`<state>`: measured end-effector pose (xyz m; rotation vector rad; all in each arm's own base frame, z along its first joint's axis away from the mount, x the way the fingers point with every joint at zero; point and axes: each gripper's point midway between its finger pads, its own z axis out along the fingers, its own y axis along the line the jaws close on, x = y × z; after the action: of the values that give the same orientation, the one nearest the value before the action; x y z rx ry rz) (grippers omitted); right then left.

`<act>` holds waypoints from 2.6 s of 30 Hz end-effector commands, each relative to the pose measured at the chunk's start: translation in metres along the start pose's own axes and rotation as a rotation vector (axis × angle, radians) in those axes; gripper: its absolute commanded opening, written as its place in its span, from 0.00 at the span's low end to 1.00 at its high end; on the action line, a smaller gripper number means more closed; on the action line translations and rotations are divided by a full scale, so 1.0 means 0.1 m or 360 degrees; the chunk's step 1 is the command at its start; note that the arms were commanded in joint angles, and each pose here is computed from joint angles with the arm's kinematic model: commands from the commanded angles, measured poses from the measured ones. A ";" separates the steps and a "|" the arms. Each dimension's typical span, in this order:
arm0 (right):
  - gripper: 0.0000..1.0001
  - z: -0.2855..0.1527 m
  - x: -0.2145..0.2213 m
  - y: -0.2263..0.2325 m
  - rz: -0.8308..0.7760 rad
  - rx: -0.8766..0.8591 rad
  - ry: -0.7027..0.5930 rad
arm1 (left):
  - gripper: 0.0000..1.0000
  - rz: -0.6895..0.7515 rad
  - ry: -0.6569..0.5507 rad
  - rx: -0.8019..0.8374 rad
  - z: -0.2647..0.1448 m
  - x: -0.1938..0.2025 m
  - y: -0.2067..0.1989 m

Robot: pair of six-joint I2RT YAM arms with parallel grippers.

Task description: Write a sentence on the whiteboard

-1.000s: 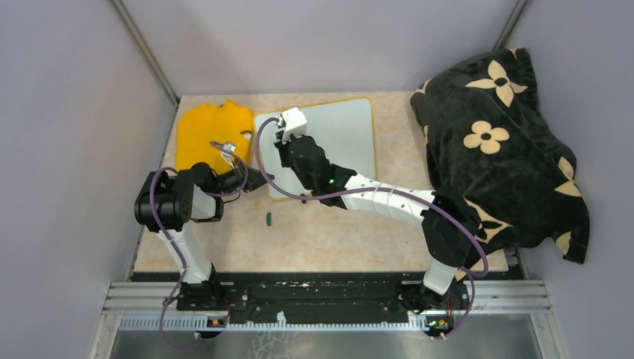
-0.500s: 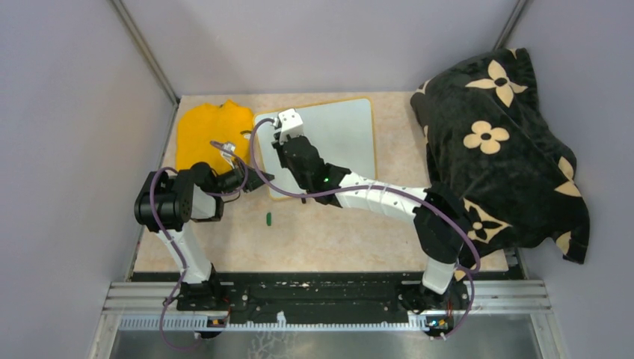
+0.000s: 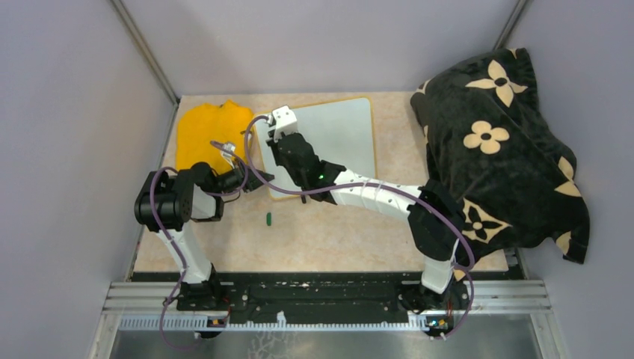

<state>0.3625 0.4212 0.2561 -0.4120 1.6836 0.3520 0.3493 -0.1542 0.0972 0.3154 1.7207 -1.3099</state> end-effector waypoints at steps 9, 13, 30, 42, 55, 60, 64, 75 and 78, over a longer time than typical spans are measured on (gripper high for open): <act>0.00 -0.03 0.04 0.09 0.0010 -0.0055 0.0030 | 0.00 -0.0004 -0.0006 -0.0040 0.01 0.01 0.10; 0.00 -0.08 0.10 0.04 0.0009 -0.0034 0.0048 | 0.00 -0.0003 -0.0007 -0.0042 0.01 0.01 0.10; 0.00 -0.16 0.10 -0.22 0.0015 0.0129 0.0022 | 0.00 -0.0004 -0.0006 -0.0040 0.01 0.01 0.10; 0.00 -0.20 0.20 -0.27 -0.0005 0.0136 0.0055 | 0.00 -0.0005 -0.0006 -0.0039 0.01 0.01 0.10; 0.00 -0.21 0.25 -0.05 -0.0002 -0.0046 0.0073 | 0.00 -0.0009 -0.0004 -0.0038 0.01 0.01 0.10; 0.00 -0.21 0.21 0.06 0.0016 -0.0112 0.0053 | 0.00 -0.0007 -0.0005 -0.0037 0.01 0.01 0.10; 0.00 -0.19 0.18 0.13 0.0037 -0.0150 0.0043 | 0.00 -0.0007 -0.0005 -0.0038 0.01 0.01 0.10; 0.00 -0.42 -0.15 0.03 0.0125 -0.0161 -0.0063 | 0.00 -0.0011 -0.0004 -0.0038 0.01 0.01 0.10; 0.00 -0.49 -0.23 -0.05 0.0135 -0.0126 -0.0092 | 0.00 -0.0010 -0.0004 -0.0038 0.01 0.01 0.10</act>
<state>0.3305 0.4067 0.2239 -0.4929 1.7516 0.4084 0.3493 -0.1548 0.0966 0.3208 1.7241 -1.3179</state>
